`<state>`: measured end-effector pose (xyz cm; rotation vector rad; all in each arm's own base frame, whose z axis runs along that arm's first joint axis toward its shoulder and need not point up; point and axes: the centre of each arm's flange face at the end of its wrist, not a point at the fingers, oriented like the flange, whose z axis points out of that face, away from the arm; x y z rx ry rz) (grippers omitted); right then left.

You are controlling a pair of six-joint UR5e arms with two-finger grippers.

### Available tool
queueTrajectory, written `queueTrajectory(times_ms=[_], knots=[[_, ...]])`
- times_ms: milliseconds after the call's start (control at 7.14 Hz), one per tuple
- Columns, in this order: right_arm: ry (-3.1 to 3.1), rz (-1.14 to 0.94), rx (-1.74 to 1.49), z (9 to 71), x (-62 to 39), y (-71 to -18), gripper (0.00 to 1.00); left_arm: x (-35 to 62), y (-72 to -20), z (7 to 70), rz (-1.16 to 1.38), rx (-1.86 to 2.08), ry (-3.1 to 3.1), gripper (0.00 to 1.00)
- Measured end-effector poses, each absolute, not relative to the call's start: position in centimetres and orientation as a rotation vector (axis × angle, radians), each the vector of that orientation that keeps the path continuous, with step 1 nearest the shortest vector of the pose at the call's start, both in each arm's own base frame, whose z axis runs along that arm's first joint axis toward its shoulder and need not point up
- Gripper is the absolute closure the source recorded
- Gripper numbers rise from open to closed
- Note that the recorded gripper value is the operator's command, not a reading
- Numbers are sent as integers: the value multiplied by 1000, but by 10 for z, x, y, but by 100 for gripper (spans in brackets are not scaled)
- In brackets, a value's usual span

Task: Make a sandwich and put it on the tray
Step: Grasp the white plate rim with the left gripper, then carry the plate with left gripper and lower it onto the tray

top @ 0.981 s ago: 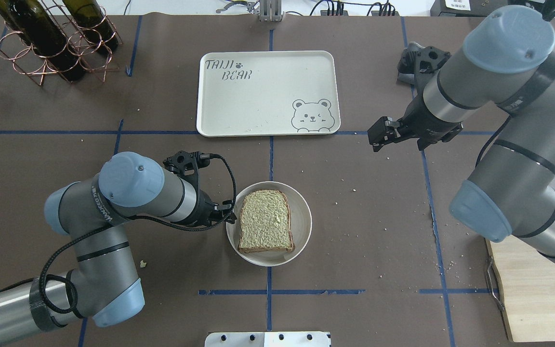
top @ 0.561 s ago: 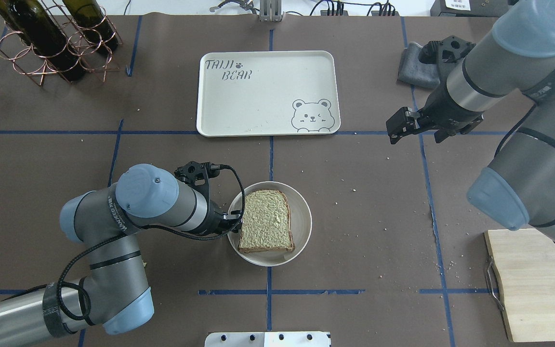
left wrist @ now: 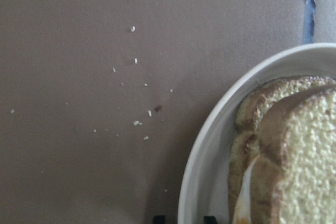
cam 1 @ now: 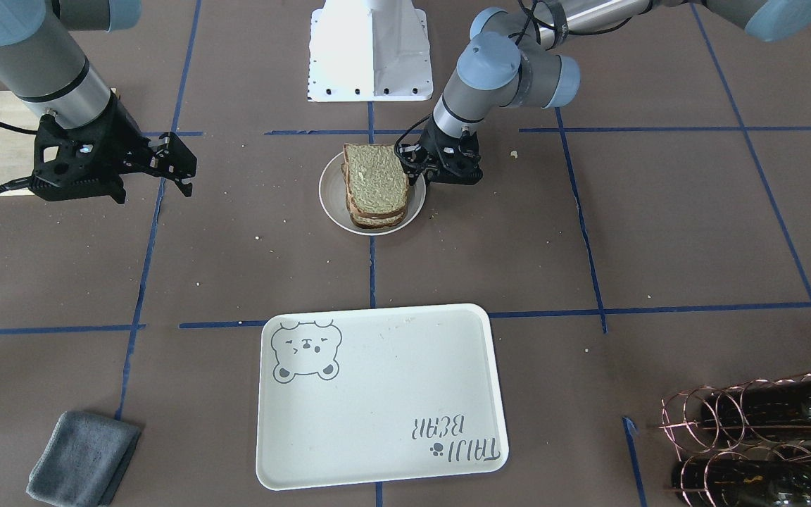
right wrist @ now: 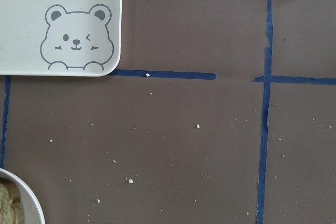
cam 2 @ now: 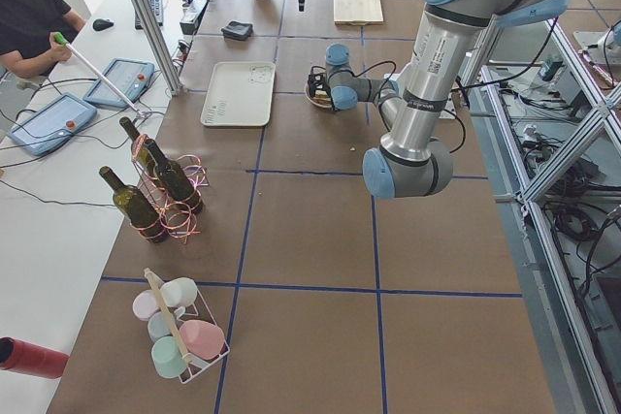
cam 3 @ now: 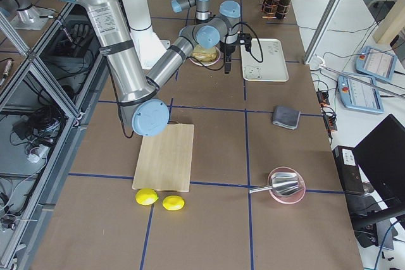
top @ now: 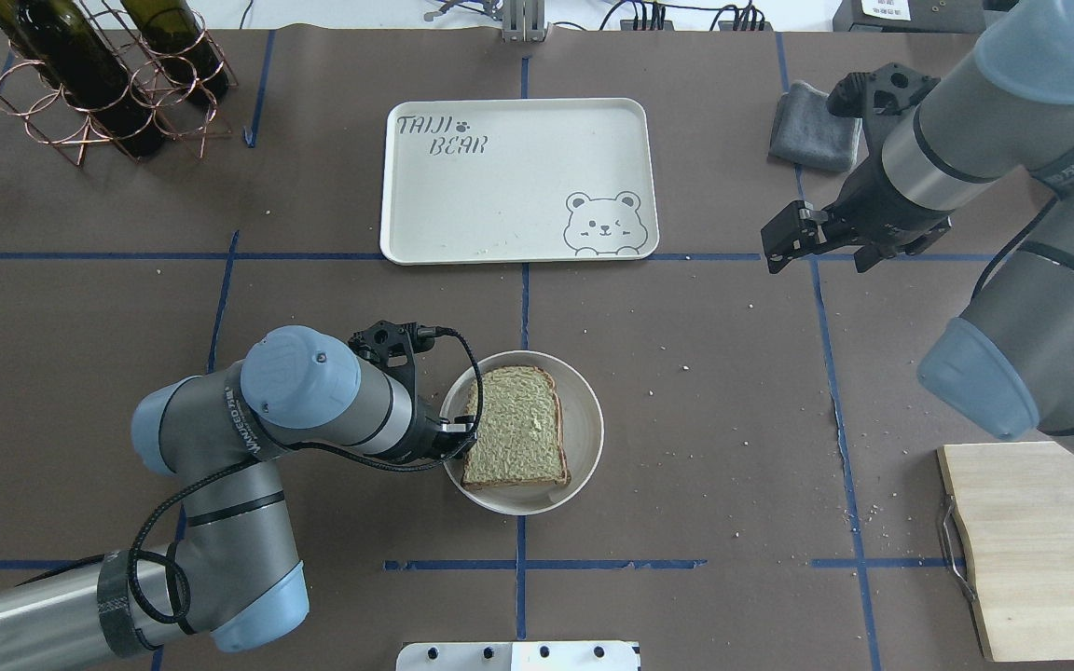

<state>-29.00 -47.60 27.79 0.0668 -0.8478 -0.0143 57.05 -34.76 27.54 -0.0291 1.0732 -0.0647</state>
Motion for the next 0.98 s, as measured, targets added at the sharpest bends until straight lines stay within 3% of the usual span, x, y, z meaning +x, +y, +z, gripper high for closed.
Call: queueTrajectory(times_ms=[981], knots=[[-821, -74, 73, 337, -219, -492, 0, 531, -378, 244, -147, -49, 1219, 100]])
